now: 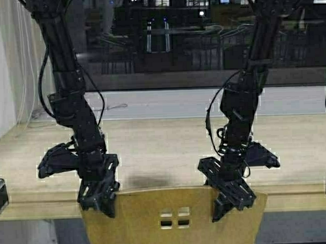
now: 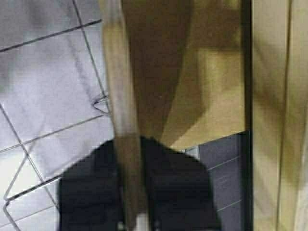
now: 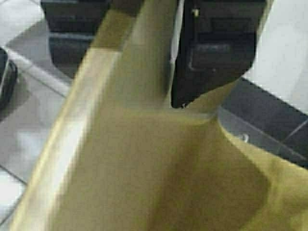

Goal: Push the chairs under the table

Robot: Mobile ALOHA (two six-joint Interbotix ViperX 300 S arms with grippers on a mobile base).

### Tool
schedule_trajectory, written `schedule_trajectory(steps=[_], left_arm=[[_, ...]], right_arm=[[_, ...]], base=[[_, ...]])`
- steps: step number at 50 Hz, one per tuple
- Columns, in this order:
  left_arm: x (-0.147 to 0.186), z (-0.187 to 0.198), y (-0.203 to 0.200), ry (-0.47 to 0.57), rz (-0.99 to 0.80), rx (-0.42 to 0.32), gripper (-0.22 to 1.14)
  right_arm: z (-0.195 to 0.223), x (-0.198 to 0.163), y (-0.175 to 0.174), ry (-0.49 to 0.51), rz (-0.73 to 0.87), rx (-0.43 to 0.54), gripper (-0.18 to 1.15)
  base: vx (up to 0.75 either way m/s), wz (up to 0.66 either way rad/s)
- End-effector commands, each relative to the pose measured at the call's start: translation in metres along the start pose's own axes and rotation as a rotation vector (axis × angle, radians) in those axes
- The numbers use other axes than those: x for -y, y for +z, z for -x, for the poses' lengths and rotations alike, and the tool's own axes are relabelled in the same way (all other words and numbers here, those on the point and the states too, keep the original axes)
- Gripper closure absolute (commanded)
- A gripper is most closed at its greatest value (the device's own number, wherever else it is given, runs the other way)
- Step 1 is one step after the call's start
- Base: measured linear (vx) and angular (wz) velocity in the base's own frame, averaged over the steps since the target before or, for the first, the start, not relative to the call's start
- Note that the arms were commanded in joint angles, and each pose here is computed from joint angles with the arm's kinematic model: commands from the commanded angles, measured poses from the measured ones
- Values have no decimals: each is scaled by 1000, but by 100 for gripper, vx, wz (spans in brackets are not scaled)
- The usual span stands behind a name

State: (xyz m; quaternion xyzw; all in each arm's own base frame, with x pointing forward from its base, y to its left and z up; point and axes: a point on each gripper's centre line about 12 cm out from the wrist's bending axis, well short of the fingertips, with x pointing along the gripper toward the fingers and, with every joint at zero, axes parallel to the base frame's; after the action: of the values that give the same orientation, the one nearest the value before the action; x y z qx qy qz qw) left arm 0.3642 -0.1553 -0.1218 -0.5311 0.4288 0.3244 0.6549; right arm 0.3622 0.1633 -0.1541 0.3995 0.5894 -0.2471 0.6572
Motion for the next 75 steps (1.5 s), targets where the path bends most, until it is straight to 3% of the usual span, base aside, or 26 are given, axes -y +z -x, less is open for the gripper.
schedule_trajectory(steps=[1,8,20,23,26,41,58,68,75], left_arm=[[37,17,0,-98,-78,-5,75],[35,15,0,-88,-88,-11,63],[35,13,-1,-86,-156,-12,18],[36,15,-2,-84,-171,-18,8],[37,17,-2,-86,-173,-22,2],[46,44,-3,-100,-172,-50,3],[50,104,6,-127,-184,-87,3],[47,143,10,-162,-225,-99,3],[38,173,14,-189,-347,-107,3]], right_arm=[[3,-11,-9,20,246,1,90],[3,-17,-7,31,241,2,75],[10,-26,7,28,182,-48,18],[13,-27,8,29,171,-52,11],[16,-27,7,30,160,-54,11],[45,-37,7,59,152,-59,11],[128,-37,22,125,144,-44,11],[173,-41,27,163,206,-34,11],[205,-51,28,203,348,14,11]], base=[[6,1],[3,0],[0,-1],[-1,-1],[-1,-1],[-1,0],[0,0],[0,0],[0,0]])
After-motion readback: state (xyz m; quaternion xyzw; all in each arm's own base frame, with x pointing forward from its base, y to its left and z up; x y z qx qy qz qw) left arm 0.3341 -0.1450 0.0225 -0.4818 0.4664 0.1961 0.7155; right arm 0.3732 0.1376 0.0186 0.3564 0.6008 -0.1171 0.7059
